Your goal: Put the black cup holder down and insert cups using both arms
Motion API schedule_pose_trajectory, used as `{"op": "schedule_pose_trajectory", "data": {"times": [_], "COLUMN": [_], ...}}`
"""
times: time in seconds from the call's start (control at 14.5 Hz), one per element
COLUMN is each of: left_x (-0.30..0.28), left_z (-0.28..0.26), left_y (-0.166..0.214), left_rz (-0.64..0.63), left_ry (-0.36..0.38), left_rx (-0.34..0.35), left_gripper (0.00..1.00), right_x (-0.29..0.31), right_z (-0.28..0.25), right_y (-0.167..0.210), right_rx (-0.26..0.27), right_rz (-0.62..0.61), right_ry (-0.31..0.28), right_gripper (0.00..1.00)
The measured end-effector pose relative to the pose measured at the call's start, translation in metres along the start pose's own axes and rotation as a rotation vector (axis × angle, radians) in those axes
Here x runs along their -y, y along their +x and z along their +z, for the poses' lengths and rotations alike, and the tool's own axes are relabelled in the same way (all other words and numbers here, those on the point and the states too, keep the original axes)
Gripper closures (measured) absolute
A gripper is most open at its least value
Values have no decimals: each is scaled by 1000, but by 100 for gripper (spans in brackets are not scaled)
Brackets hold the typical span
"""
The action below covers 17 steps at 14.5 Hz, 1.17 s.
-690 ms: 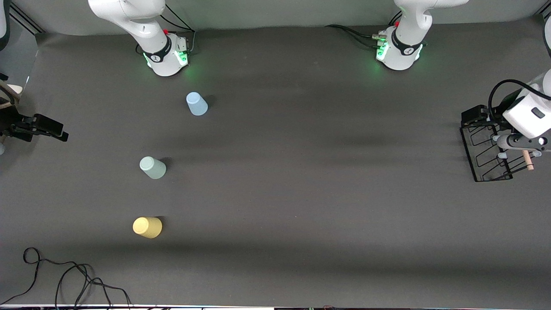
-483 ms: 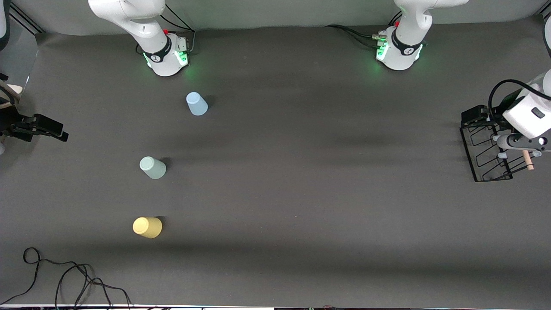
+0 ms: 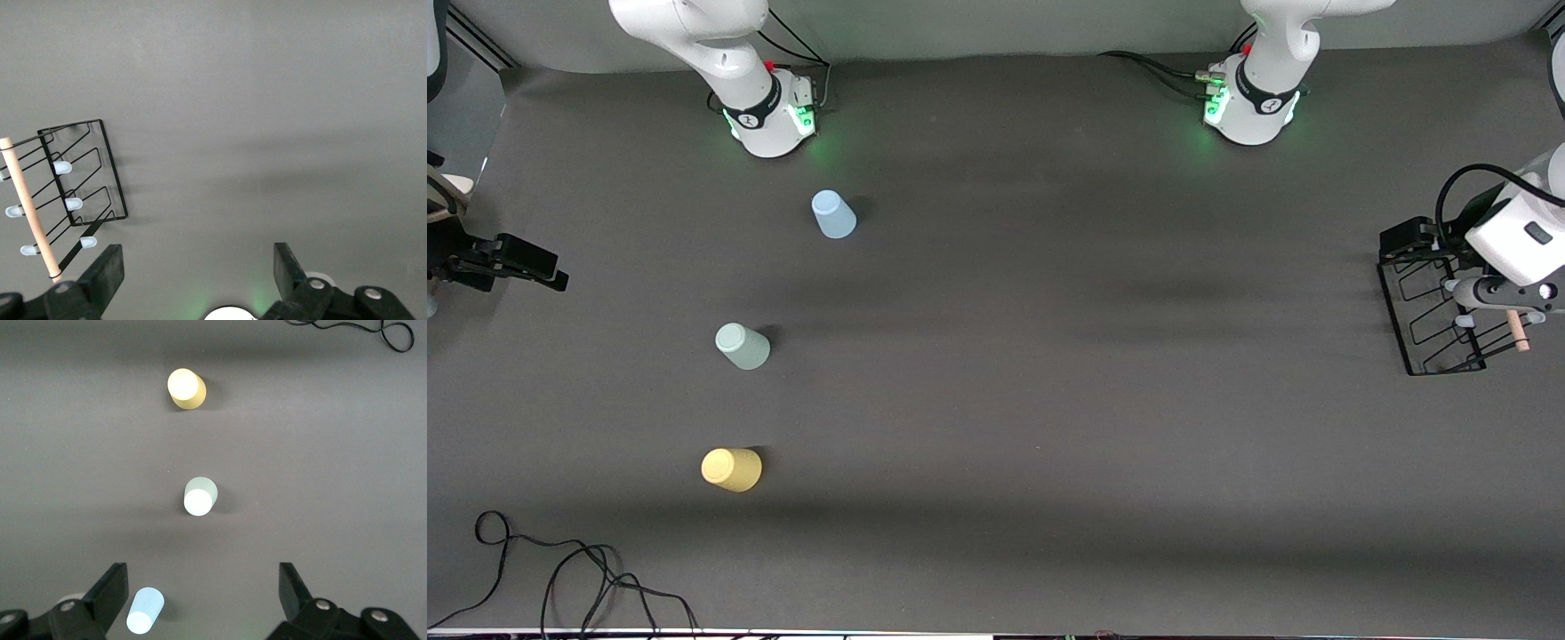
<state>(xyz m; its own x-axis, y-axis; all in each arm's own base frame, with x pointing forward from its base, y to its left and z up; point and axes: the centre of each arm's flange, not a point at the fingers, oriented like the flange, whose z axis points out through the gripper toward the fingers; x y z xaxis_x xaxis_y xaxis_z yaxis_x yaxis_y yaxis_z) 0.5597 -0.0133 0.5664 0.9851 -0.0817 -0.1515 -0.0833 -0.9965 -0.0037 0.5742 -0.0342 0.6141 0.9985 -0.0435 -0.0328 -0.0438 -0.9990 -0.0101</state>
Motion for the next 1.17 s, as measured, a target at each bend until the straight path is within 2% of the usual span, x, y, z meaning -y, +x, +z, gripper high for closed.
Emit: {"op": "schedule_pose_trajectory", "data": {"times": [1.17], "left_x": [10], "left_z": [0], "left_y": [-1], "left_rz": [-17], "left_ry": [0], "left_rx": [2], "left_gripper": [2], "right_x": [1], "right_z": [1], "right_y": [-1], "right_rx": [6], "right_rz": [-2], "right_ry": [0], "right_gripper": [0]}}
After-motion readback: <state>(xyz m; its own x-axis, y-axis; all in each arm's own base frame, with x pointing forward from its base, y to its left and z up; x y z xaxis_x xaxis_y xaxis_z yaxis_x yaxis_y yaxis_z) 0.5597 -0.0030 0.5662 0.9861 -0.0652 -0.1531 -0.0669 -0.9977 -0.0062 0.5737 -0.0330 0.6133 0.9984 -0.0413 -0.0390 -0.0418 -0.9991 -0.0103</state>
